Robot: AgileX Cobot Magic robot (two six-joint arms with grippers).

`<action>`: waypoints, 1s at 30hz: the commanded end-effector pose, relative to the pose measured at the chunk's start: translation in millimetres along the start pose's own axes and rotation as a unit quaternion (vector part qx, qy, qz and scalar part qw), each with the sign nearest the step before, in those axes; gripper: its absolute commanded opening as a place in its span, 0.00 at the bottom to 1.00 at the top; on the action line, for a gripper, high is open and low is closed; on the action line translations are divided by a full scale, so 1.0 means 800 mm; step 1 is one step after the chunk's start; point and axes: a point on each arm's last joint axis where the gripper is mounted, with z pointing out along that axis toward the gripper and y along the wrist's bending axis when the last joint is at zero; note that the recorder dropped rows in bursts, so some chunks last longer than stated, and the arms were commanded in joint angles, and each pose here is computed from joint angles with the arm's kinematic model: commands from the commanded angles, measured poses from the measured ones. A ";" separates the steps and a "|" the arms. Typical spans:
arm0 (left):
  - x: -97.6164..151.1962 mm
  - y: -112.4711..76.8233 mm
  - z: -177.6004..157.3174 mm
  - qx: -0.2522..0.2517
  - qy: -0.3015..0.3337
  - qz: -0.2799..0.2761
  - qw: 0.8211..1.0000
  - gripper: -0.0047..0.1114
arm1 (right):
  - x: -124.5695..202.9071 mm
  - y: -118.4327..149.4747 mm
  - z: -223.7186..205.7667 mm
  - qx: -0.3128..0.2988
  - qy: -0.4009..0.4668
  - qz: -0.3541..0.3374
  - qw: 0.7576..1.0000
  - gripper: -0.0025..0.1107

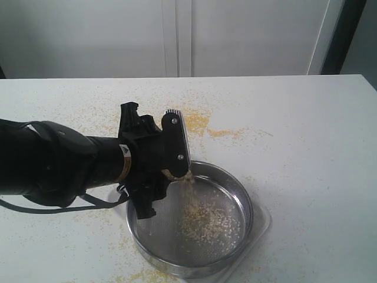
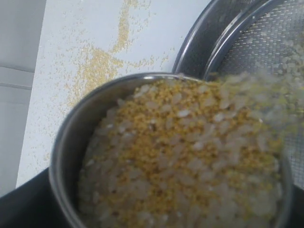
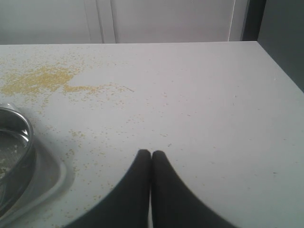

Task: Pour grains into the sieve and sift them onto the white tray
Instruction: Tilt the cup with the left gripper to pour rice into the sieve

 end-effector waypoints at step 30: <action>-0.004 0.005 0.001 -0.013 -0.006 0.089 0.996 0.04 | 0.000 0.000 0.000 -0.004 -0.007 -0.001 1.000 0.02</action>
